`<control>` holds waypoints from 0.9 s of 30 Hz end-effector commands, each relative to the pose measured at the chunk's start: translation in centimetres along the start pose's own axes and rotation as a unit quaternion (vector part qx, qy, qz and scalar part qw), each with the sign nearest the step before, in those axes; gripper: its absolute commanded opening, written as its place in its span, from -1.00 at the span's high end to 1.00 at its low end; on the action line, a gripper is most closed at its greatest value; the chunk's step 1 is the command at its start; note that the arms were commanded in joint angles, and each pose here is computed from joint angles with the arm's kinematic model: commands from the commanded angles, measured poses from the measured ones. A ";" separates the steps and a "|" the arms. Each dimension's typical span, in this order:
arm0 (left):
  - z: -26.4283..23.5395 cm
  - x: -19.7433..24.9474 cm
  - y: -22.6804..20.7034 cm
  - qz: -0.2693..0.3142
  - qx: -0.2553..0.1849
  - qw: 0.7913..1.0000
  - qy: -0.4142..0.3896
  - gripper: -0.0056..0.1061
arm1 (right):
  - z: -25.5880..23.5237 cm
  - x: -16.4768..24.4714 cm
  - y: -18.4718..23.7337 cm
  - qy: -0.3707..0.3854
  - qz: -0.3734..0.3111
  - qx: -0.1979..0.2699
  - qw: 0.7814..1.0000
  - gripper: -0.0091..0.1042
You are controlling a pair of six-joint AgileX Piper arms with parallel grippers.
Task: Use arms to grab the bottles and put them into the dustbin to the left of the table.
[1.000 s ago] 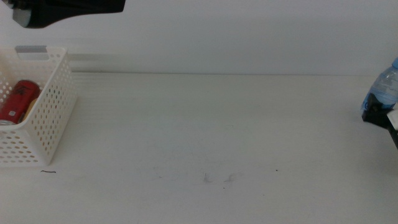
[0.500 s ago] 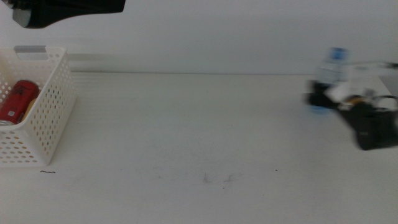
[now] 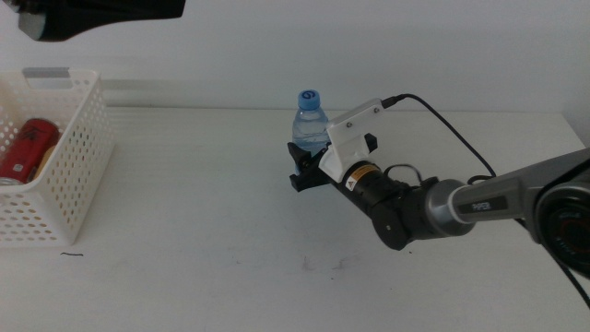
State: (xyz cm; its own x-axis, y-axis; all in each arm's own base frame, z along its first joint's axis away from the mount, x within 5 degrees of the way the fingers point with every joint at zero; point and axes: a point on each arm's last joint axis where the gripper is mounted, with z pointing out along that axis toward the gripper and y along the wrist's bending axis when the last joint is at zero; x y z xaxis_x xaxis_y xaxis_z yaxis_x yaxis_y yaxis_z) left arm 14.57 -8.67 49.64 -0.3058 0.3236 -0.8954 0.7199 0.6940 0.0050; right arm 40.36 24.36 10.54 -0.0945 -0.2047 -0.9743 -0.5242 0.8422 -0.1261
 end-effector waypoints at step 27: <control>-0.1 0.0 -0.1 0.001 -0.002 1.000 -0.005 -0.78 | -26.7 -21.3 -2.6 0.205 0.106 -0.022 0.973 -0.72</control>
State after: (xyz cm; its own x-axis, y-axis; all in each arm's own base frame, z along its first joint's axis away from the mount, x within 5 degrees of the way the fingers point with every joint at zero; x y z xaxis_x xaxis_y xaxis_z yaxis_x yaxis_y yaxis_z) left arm 14.58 -8.66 49.63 -0.3057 0.3247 -0.8951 0.7192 0.6948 0.0064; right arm 22.57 14.20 35.64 -0.5511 -0.2015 -0.8098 -0.4864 0.8661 0.1156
